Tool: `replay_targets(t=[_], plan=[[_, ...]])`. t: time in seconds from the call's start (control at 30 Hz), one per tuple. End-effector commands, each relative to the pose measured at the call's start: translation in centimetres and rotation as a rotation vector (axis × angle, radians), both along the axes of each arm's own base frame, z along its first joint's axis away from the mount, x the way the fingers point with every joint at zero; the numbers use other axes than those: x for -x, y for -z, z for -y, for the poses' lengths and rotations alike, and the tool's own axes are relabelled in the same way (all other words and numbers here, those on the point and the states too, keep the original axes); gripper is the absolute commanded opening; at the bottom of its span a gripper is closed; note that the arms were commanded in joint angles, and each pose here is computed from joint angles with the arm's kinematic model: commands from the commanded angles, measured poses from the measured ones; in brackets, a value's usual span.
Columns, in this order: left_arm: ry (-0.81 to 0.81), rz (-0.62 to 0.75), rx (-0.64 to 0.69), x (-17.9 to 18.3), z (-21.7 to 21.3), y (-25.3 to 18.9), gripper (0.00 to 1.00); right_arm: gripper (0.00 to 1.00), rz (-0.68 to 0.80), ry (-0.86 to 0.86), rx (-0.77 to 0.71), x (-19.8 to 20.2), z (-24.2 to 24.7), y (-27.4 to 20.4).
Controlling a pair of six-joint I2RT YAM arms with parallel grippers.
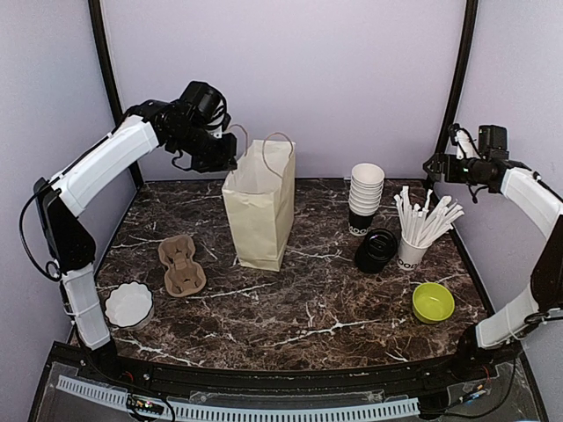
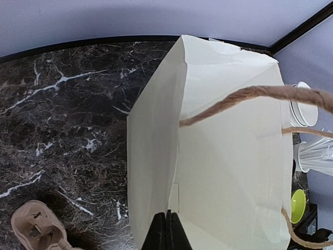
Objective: Pack the takeout coffee
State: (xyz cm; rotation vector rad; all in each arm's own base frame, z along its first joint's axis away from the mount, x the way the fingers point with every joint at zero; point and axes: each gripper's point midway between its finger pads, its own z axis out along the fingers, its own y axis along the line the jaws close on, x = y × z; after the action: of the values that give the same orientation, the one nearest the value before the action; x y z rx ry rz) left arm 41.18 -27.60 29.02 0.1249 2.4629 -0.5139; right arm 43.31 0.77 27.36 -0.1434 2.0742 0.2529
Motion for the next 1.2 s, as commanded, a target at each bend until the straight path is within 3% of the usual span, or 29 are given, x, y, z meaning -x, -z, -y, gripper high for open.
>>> replay_targets(t=[0.0,0.27,0.37,0.6,0.93,1.0,1.03,1.1,1.17], plan=[[-0.011,0.08,-0.134,-0.5,-2.7,-1.5,0.0,0.99,0.014,0.001,0.01,-0.7,0.0,-0.5],[0.01,0.281,-0.169,-4.5,-6.7,-5.8,0.0,0.99,-0.006,-0.025,-0.015,-1.4,-0.6,-0.7],[0.065,0.353,-0.24,-5.3,-7.1,-6.4,0.0,0.99,-0.008,-0.028,-0.012,-1.5,-0.6,-0.9],[0.059,0.333,-0.245,-7.7,-9.0,-5.0,0.0,0.99,0.004,-0.067,0.001,-1.1,-1.0,-1.7],[0.024,0.315,-0.189,-10.0,-11.9,-4.5,0.01,0.88,0.056,-0.368,0.0,2.2,-5.6,-3.9],[0.004,0.305,-0.181,-10.7,-13.1,-4.1,0.14,0.82,0.055,-0.401,0.013,2.3,-6.1,-4.1],[-0.001,0.304,-0.181,-11.1,-13.3,-4.0,0.29,0.79,0.054,-0.418,0.018,2.4,-6.4,-4.2],[-0.02,0.31,-0.189,-11.7,-13.8,-4.2,0.46,0.73,0.044,-0.447,0.034,2.3,-7.0,-4.3],[-0.036,0.334,-0.201,-12.0,-14.2,-5.1,0.57,0.65,0.038,-0.47,0.058,2.1,-7.7,-4.4]])
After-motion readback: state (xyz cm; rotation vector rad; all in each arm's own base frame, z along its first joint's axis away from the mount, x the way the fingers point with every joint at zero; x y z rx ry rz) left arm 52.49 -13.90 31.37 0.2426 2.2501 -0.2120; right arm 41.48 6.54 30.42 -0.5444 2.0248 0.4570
